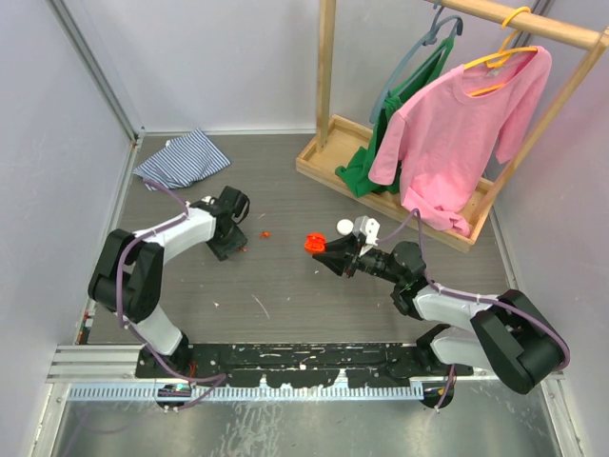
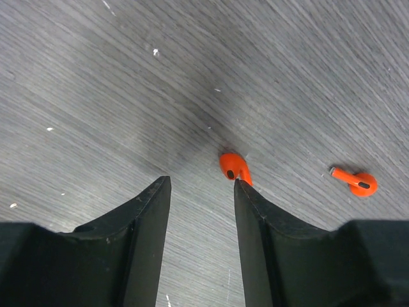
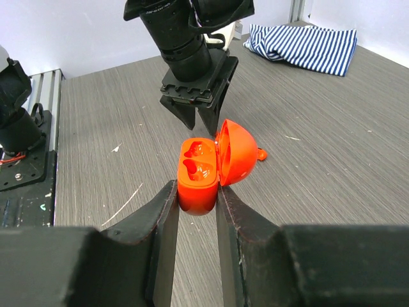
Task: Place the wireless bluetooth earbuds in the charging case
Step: Pick up the earbud from the center of the board.
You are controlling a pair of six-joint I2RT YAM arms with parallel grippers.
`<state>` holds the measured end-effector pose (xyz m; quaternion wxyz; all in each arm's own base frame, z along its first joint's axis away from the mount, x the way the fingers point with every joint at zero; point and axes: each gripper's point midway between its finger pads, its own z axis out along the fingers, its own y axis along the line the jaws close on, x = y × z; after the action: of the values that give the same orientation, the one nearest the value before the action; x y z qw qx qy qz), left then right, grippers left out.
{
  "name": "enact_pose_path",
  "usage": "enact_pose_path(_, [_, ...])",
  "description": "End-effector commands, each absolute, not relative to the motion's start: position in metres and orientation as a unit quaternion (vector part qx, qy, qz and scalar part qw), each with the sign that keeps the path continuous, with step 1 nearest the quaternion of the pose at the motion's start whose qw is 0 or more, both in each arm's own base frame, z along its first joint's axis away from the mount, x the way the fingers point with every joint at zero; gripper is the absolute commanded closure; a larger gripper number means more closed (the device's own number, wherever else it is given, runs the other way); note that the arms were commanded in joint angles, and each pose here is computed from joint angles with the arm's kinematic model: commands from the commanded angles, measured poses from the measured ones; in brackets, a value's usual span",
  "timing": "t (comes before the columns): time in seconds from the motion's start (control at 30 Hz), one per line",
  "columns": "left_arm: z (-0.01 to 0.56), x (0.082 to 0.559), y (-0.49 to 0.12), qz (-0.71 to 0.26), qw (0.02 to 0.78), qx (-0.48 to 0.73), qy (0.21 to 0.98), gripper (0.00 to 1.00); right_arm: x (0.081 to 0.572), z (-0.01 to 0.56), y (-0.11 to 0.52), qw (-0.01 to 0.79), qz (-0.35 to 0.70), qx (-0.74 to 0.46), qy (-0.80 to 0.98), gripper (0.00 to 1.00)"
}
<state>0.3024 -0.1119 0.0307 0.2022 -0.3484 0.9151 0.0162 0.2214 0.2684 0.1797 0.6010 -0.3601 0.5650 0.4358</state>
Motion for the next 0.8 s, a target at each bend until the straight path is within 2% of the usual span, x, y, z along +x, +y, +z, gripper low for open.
enact_pose_path(0.0, [0.040, 0.325, -0.121, -0.016, 0.219, -0.367, 0.904, 0.55, 0.223, 0.198, 0.272, 0.622, 0.436, -0.367, 0.538, 0.99])
enact_pose_path(0.5, [0.035, 0.331, -0.120, -0.016, 0.212, -0.373, 0.903, 0.56, 0.224, 0.195, 0.273, 0.617, 0.439, -0.367, 0.541, 0.99])
enact_pose_path(0.77, [0.023, 0.329, -0.121, -0.009, 0.195, -0.370, 0.908, 0.67, 0.224, 0.196, 0.274, 0.616, 0.439, -0.367, 0.541, 0.99])
